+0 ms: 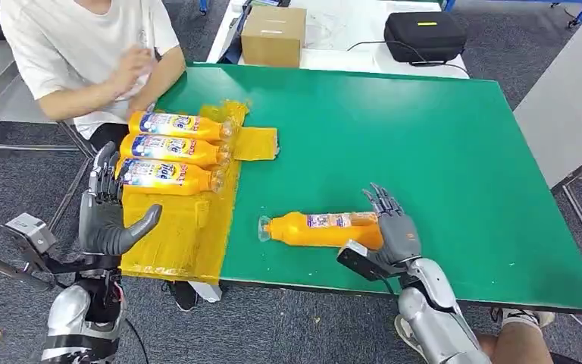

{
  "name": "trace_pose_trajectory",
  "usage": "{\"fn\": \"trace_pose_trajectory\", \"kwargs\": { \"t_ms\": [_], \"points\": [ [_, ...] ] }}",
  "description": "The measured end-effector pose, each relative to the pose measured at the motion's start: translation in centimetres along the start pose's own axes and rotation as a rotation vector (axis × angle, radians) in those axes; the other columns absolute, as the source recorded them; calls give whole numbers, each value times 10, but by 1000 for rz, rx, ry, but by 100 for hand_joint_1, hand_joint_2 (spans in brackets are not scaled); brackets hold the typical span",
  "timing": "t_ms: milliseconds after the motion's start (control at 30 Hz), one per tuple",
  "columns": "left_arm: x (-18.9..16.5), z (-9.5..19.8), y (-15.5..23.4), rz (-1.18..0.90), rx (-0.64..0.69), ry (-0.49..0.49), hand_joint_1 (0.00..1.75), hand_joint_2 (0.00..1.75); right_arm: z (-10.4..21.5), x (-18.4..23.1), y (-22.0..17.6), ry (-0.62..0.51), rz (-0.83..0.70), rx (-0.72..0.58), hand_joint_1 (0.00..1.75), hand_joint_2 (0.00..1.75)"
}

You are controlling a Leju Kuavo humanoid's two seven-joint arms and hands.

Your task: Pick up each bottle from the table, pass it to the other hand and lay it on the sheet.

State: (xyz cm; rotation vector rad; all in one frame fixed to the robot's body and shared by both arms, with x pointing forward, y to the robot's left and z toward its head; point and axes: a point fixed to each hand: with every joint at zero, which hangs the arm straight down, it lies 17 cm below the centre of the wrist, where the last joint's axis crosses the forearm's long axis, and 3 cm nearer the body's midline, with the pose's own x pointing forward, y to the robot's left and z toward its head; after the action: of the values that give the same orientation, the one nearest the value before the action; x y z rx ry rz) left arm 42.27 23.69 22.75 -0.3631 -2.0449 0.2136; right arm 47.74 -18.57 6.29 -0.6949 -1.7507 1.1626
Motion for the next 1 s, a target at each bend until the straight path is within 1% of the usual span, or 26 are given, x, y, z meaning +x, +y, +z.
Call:
{"fn": "trace_pose_trajectory", "kwargs": {
  "t_ms": [333, 600, 767, 900, 1000],
  "points": [
    [-8, -7, -3, -1, -6, 21, 0, 175, -6, -8, 24, 29, -40, 100, 0, 175],
    [-15, -7, -4, 2, -8, 40, 0, 175, -9, -16, 32, 54, -28, 151, 0, 175],
    [-21, -6, -9, 9, -24, 57, 0, 175, -12, -16, 39, 45, 45, 201, 0, 175],
    [-25, -6, -11, 14, -31, 66, 0, 175, -20, -20, 44, 30, 196, 263, 0, 175],
    [-27, -6, -11, 16, -32, 73, 0, 175, -24, -20, 44, 20, 224, 279, 0, 175]
  ]
}}
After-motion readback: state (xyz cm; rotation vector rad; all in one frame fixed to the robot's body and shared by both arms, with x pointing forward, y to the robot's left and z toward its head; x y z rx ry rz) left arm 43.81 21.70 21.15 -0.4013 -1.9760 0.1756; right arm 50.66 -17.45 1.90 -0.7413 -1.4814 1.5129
